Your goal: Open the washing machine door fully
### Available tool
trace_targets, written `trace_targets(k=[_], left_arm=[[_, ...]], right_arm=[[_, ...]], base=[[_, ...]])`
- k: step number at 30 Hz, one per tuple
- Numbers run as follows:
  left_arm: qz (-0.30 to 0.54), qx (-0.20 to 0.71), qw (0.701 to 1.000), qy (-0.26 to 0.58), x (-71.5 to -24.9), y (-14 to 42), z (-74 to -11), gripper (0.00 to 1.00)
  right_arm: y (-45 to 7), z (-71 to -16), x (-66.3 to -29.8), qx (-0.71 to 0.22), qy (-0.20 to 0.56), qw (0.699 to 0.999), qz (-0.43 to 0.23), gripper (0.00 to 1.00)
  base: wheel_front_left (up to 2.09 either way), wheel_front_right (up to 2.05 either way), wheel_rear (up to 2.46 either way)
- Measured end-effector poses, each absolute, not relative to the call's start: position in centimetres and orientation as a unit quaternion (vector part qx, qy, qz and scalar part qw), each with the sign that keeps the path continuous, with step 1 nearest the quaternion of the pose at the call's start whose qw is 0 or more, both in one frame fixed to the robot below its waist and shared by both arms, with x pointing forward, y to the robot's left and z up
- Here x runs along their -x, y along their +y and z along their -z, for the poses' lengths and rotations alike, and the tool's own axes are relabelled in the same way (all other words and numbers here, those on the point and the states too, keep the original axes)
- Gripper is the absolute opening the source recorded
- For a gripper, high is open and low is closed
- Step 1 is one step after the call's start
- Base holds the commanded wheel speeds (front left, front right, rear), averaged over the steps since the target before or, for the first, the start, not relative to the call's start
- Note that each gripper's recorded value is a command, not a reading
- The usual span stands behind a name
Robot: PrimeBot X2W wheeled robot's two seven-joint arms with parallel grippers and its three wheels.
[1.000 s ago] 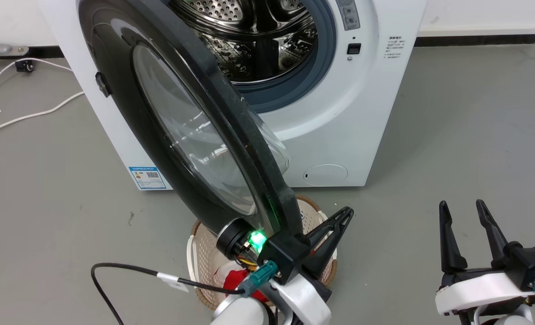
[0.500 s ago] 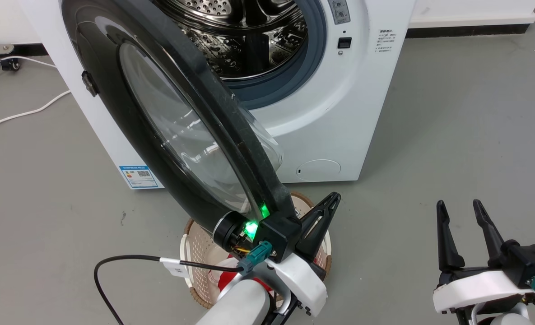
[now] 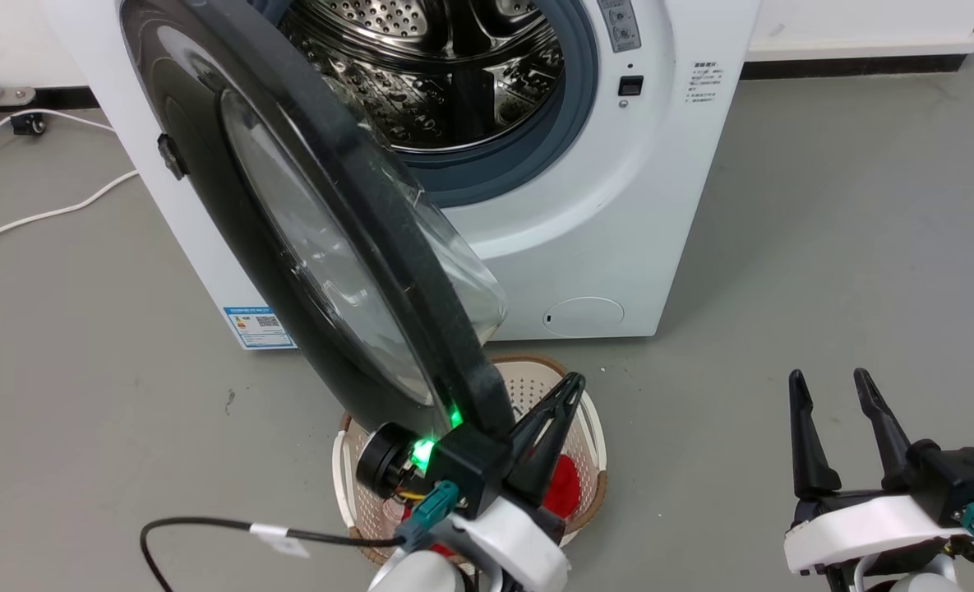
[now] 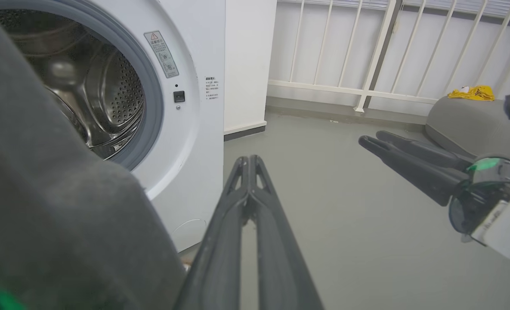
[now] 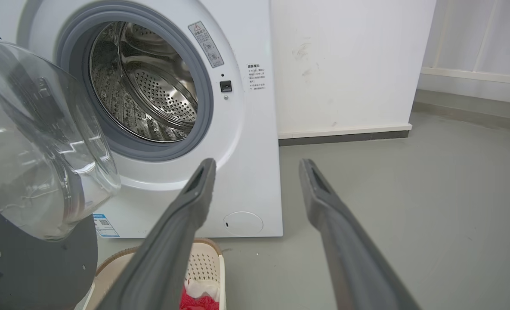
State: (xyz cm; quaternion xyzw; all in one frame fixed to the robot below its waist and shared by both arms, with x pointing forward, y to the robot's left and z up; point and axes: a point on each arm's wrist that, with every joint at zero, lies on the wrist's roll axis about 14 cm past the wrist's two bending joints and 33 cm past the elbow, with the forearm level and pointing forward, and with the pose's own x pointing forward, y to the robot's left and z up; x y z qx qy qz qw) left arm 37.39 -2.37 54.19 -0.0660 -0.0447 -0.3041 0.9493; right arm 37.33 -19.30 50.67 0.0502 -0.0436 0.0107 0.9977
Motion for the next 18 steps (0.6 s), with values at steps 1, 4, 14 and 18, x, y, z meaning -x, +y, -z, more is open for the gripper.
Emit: trace_targets(k=[1, 4, 14, 18], left_arm=[[0.299, 0.067, 0.951, -0.045, -37.2, -2.0, -54.2, 0.0], [0.281, 0.068, 0.956, -0.045, -36.7, -0.8, -54.1, 0.0], [0.214, 0.071, 0.973, -0.037, -35.0, 3.2, -54.0, 0.0], [0.188, 0.067, 0.979, -0.035, -34.4, 4.9, -54.0, 0.0]], right_arm=[[-19.2, -50.7, -37.3, -0.05, -0.044, 0.998, -0.012, 1.0], [-19.0, -50.8, -37.4, -0.051, -0.045, 0.998, -0.015, 1.0], [-17.9, -50.8, -37.5, -0.052, -0.043, 0.997, -0.032, 1.0], [-17.3, -51.0, -37.6, -0.052, -0.043, 0.997, -0.04, 1.0]], base=[[0.0, 0.0, 0.0], [0.0, 0.0, 0.0], [0.0, 0.0, 0.0], [0.0, 0.0, 0.0]])
